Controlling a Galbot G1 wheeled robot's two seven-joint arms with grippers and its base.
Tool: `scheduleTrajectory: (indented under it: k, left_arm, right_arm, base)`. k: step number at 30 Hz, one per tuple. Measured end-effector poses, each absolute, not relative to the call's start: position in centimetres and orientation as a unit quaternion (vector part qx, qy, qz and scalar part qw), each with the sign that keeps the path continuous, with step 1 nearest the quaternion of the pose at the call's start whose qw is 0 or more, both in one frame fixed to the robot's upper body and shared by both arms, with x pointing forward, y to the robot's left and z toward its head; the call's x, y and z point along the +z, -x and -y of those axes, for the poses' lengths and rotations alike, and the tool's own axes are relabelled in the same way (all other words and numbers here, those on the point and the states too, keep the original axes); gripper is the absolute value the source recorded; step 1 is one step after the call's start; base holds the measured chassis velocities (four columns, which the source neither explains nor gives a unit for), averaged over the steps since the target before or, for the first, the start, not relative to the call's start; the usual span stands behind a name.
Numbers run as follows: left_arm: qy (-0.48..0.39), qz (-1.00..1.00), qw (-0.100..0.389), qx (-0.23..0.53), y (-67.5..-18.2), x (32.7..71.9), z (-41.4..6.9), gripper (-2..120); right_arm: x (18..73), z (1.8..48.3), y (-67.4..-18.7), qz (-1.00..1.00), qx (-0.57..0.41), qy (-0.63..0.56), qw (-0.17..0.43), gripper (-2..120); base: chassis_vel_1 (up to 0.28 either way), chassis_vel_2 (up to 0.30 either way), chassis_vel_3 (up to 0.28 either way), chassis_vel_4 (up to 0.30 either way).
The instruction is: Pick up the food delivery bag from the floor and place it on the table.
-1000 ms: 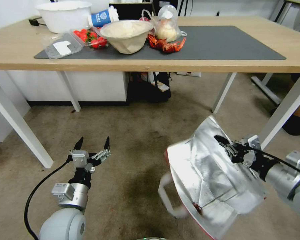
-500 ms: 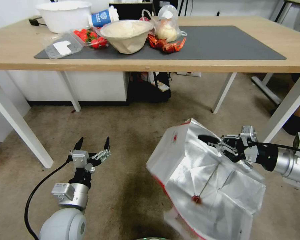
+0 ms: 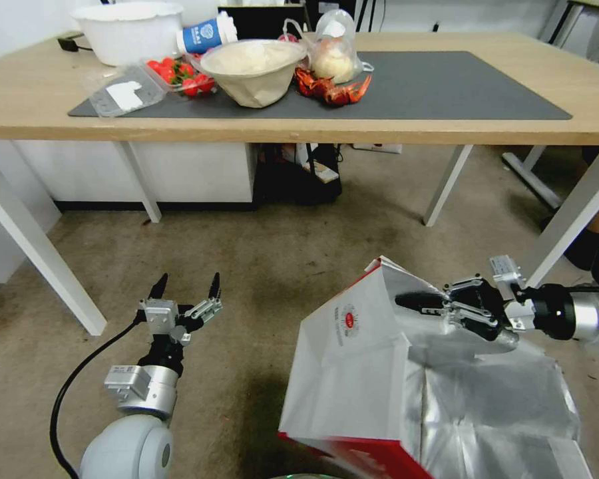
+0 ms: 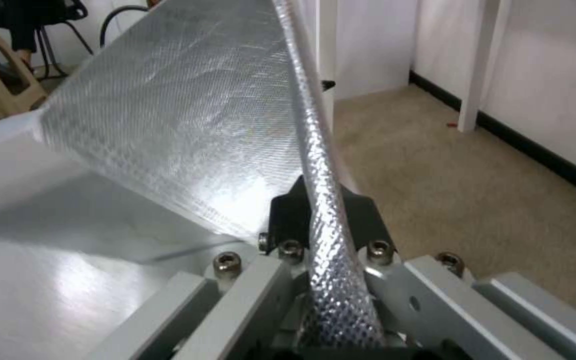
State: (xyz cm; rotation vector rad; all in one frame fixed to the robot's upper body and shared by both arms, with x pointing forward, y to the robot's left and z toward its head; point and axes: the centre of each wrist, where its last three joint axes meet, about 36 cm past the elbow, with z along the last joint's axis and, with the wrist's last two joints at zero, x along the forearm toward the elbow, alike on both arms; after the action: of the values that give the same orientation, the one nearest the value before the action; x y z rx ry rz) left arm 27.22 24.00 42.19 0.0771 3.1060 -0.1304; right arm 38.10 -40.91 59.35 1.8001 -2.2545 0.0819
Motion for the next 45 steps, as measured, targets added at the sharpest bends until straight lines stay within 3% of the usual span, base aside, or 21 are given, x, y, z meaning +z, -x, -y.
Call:
scheduleTrajectory:
  k: [45]
  left_arm:
    - [-0.037, -0.998, 0.024, -0.045, -27.27, 42.63, -24.43, 100]
  right_arm:
    - [59.92, 40.89, -38.35, 0.748, 0.025, -0.646, 0.151, 0]
  base:
    - [0.000, 0.000, 0.000, 0.000]
